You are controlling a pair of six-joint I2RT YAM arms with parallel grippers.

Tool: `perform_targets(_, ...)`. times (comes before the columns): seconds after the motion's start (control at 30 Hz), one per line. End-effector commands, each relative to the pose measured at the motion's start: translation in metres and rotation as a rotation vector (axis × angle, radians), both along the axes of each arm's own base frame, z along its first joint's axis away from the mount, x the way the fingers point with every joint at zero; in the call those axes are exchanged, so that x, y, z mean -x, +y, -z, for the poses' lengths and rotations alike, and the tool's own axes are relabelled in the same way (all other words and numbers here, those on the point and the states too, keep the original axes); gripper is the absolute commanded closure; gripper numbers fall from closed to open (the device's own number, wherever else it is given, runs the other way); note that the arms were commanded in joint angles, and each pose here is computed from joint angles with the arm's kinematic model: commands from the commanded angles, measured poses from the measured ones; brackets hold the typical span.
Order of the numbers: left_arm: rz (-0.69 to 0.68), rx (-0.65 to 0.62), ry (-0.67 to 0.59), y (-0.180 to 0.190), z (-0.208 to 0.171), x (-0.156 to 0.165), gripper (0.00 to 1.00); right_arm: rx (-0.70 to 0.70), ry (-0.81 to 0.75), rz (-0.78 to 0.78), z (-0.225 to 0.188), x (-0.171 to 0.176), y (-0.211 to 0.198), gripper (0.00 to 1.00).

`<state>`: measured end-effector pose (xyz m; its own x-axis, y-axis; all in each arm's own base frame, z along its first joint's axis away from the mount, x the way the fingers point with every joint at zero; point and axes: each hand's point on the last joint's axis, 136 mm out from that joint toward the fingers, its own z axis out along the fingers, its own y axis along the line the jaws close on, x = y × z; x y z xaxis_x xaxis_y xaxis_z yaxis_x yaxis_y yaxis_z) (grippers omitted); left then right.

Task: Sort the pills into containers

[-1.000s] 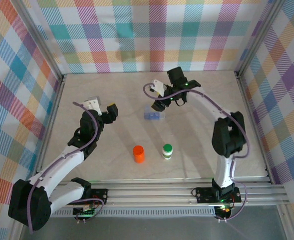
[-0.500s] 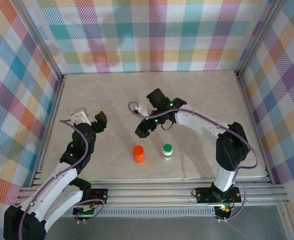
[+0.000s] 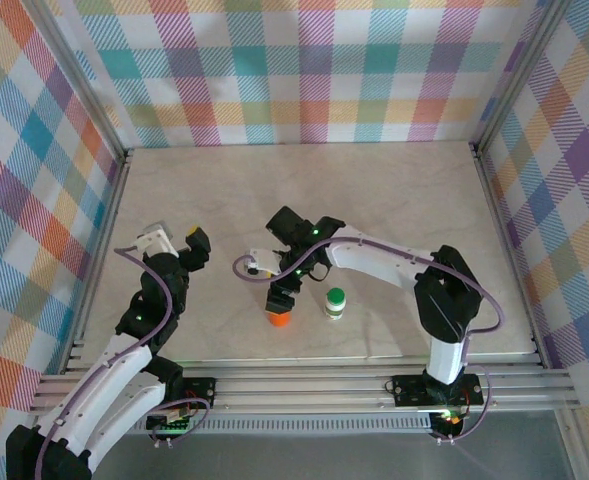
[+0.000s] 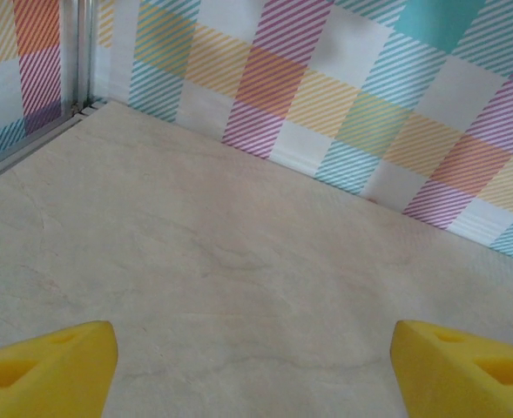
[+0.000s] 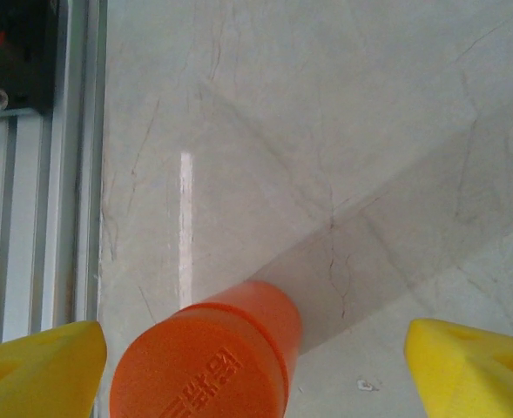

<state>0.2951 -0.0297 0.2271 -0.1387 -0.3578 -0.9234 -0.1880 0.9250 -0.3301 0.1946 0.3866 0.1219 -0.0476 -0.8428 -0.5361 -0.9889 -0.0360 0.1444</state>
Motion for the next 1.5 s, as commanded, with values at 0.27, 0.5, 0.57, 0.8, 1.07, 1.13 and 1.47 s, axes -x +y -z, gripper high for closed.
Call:
perform_targets(0.27,-0.006,0.002,0.014,0.0,0.008,0.0,0.18,0.134,-0.01,-0.121,0.038,0.017,-0.008,0.13)
perform_targets(0.5,0.0,-0.001,0.018,-0.002,0.011,-0.002,0.18,0.123,-0.032,-0.135,0.034,0.016,-0.008,0.42)
perform_targets(0.57,0.004,-0.002,0.015,-0.003,0.009,-0.004,0.18,0.104,-0.037,-0.129,0.027,0.014,-0.008,0.47)
perform_targets(0.8,0.045,0.016,-0.001,-0.018,-0.007,-0.024,0.18,-0.01,-0.017,0.116,-0.019,-0.039,-0.027,0.61)
perform_targets(1.07,0.51,-0.09,0.002,-0.12,-0.026,-0.081,0.21,-0.253,0.035,0.609,-0.1,-0.135,-0.091,0.73)
perform_targets(1.13,0.713,-0.175,-0.039,-0.155,-0.027,-0.083,0.21,-0.301,0.053,0.613,-0.112,-0.138,-0.097,0.73)
perform_targets(1.47,1.515,-0.472,-0.254,-0.246,0.001,-0.037,0.16,-0.442,-0.052,0.313,-0.154,-0.123,-0.106,0.7)
